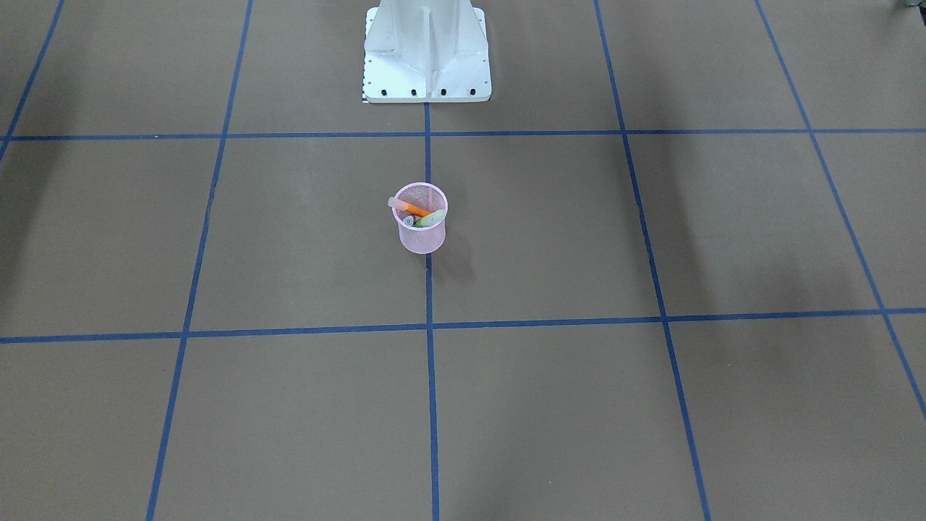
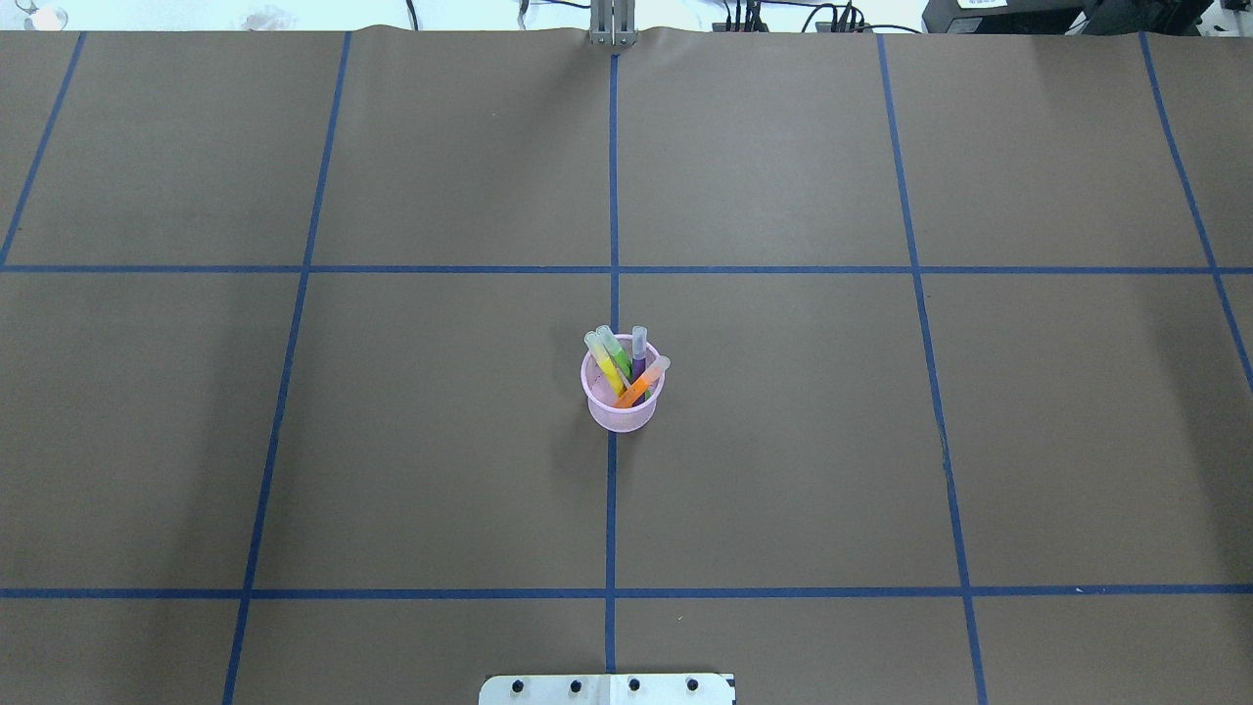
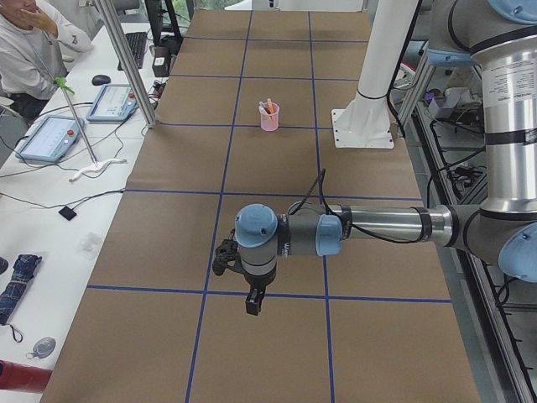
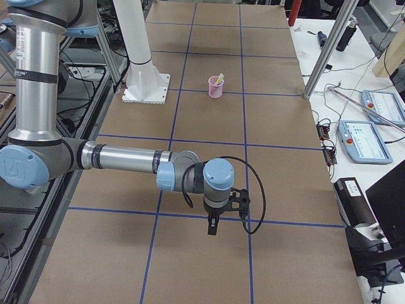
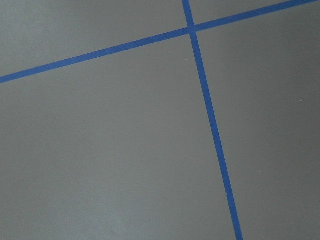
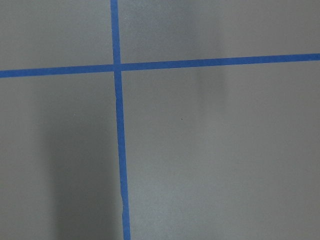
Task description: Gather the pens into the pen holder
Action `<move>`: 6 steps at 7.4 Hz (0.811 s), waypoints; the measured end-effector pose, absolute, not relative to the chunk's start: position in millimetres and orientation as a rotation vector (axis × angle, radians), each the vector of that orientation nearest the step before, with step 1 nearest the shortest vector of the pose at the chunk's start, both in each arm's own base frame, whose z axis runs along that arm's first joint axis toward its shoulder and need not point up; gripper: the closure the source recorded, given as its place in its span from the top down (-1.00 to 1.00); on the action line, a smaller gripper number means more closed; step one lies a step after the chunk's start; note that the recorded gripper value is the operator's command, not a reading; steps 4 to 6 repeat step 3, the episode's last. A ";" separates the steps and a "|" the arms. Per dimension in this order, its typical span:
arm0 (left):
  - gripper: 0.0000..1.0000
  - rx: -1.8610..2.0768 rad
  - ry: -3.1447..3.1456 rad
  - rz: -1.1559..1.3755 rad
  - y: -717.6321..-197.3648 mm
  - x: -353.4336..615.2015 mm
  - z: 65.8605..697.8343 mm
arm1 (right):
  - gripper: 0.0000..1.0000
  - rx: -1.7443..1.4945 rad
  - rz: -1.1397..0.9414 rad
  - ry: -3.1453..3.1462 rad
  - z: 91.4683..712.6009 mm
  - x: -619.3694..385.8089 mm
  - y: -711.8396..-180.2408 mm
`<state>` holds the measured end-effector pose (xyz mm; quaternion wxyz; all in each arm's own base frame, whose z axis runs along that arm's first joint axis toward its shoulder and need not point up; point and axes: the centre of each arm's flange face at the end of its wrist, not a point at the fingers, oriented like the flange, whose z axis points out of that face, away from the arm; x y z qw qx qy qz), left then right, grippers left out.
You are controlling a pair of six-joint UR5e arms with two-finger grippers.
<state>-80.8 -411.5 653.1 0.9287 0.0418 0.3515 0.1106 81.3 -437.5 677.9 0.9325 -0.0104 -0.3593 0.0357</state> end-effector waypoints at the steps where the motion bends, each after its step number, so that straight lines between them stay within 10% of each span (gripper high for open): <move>1: 1.00 0.086 0.720 0.227 -411.6 -80.8 653.0 | 1.00 -0.023 0.073 -0.736 678.3 81.2 -437.3; 6: 1.00 0.086 0.721 0.227 -411.4 -80.8 653.1 | 1.00 -0.025 0.074 -0.736 678.9 81.0 -437.0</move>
